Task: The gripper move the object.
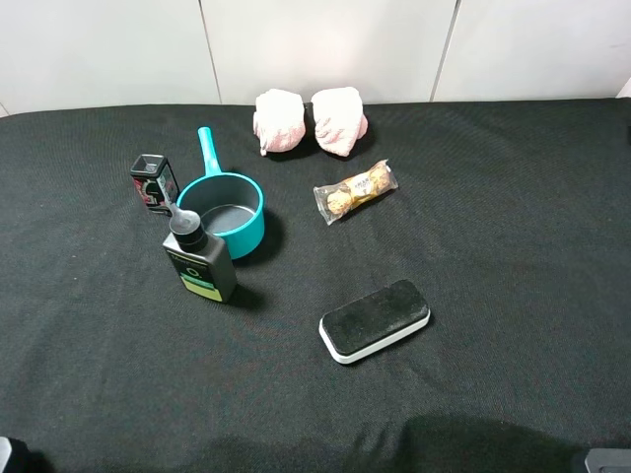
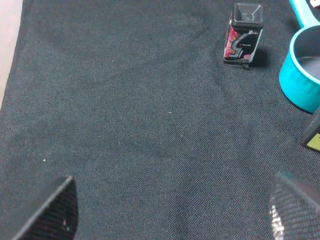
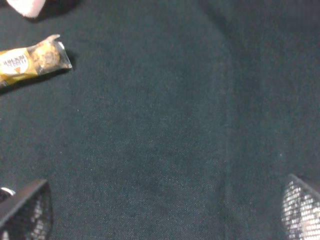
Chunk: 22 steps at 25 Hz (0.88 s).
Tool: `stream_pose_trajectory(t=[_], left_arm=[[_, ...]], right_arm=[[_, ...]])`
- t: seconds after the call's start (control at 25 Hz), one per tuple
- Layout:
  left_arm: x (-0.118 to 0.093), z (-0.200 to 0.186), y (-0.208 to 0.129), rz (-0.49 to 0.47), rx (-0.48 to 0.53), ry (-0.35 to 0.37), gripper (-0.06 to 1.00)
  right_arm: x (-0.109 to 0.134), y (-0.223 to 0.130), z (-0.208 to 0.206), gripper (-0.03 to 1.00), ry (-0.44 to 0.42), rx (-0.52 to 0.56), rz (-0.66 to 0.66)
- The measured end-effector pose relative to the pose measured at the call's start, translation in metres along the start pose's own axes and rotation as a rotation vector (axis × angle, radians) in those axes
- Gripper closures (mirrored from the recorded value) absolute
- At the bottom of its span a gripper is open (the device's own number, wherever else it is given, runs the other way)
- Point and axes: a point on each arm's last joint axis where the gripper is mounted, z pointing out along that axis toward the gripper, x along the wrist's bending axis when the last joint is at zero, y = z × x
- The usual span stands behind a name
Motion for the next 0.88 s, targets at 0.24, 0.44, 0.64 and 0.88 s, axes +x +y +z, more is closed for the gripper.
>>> stream_pose_trajectory(t=[0.24, 0.44, 0.64, 0.88], left_arm=[[0.000, 0.000, 0.000, 0.000, 0.000, 0.000, 0.18], [0.000, 0.000, 0.000, 0.000, 0.000, 0.000, 0.18], [0.000, 0.000, 0.000, 0.000, 0.000, 0.000, 0.18], [0.000, 0.000, 0.000, 0.000, 0.000, 0.000, 0.18]], right_arm=[[-0.003, 0.017, 0.021, 0.27, 0.044, 0.066, -0.038], [-0.006, 0.021, 0.041, 0.27, 0.058, 0.108, -0.051], [-0.009, 0.030, 0.051, 0.27, 0.064, 0.117, -0.045], [-0.013, 0.049, 0.063, 0.27, 0.078, 0.121, -0.061]])
